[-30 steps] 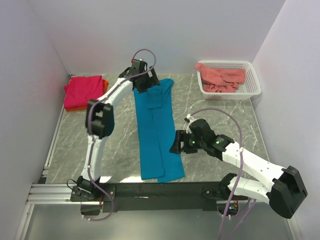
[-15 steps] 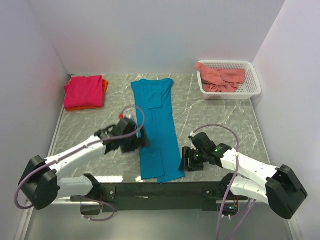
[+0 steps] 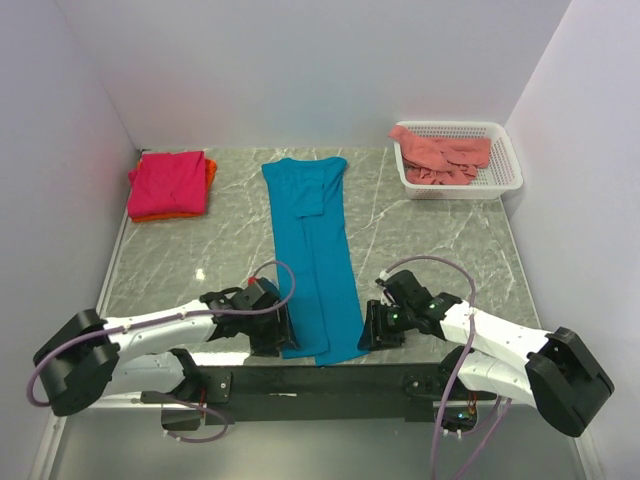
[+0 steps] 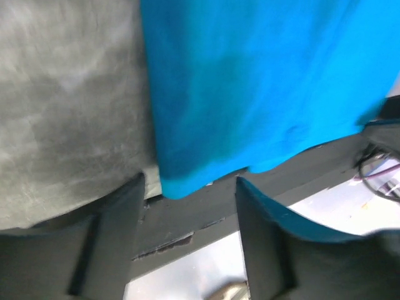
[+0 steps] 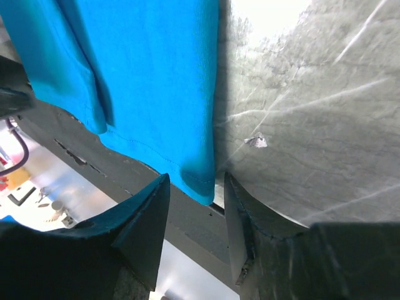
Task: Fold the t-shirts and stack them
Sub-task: Fold the tshirt
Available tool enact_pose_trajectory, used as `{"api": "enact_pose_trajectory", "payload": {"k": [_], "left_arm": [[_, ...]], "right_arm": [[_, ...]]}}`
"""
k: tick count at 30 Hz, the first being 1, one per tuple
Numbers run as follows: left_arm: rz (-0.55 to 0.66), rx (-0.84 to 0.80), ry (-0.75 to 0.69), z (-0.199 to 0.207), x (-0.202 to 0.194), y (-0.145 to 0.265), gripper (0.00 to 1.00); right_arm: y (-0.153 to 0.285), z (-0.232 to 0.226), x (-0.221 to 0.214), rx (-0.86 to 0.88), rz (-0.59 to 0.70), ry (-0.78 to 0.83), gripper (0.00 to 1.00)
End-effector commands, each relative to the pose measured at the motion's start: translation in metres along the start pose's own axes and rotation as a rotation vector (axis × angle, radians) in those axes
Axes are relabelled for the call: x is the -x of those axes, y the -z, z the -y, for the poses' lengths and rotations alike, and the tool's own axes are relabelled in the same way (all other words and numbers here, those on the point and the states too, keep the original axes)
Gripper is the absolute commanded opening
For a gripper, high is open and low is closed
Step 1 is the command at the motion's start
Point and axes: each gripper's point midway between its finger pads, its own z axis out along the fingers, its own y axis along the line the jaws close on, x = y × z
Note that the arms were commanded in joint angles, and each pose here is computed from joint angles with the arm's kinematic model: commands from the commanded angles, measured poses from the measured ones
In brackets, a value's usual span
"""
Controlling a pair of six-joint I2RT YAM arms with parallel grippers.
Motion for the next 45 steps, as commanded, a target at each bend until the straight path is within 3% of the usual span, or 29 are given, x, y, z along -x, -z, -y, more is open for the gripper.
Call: {"api": "enact_pose_trajectory", "payload": {"k": [1, 7, 9, 13, 14, 20, 25, 30, 32, 35, 40, 45], "left_arm": [[-0.038, 0.03, 0.004, 0.002, -0.009, -0.004, 0.62], [-0.007, 0.122, 0.007, -0.013, -0.003, -0.014, 0.4], [-0.007, 0.158, 0.01, -0.017, -0.002, -0.017, 0.26], [0.016, 0.224, 0.035, -0.029, 0.001, -0.018, 0.12], [0.026, 0.224, 0.038, -0.026, 0.004, -0.017, 0.01], [0.094, 0.135, 0.0, 0.008, 0.022, -0.003, 0.01], [0.174, 0.091, -0.002, 0.027, 0.048, 0.017, 0.01], [0.311, 0.021, 0.043, 0.044, 0.11, 0.038, 0.01], [0.431, -0.005, 0.052, 0.055, 0.145, 0.056, 0.01], [0.515, -0.059, 0.052, 0.073, 0.18, 0.074, 0.01], [0.567, -0.012, 0.063, 0.077, 0.232, 0.079, 0.01], [0.556, 0.032, 0.058, 0.075, 0.262, 0.065, 0.01]], "right_arm": [[-0.002, 0.003, -0.006, 0.007, -0.018, -0.013, 0.47], [-0.009, 0.007, -0.009, 0.001, -0.042, -0.024, 0.36], [-0.01, 0.004, -0.009, 0.011, -0.048, -0.022, 0.27], [-0.01, 0.002, -0.007, 0.012, -0.051, -0.017, 0.09], [-0.01, 0.001, -0.006, 0.015, -0.049, -0.013, 0.04], [-0.001, -0.026, 0.021, 0.076, 0.047, 0.027, 0.0], [0.025, -0.06, 0.076, 0.096, 0.269, 0.071, 0.0], [0.059, -0.09, 0.141, 0.055, 0.504, 0.116, 0.0], [0.066, -0.097, 0.165, 0.015, 0.563, 0.109, 0.0], [0.072, -0.104, 0.197, -0.015, 0.62, 0.089, 0.0], [0.079, -0.118, 0.247, -0.032, 0.697, 0.098, 0.0], [0.061, -0.114, 0.281, -0.051, 0.66, 0.096, 0.0]]}}
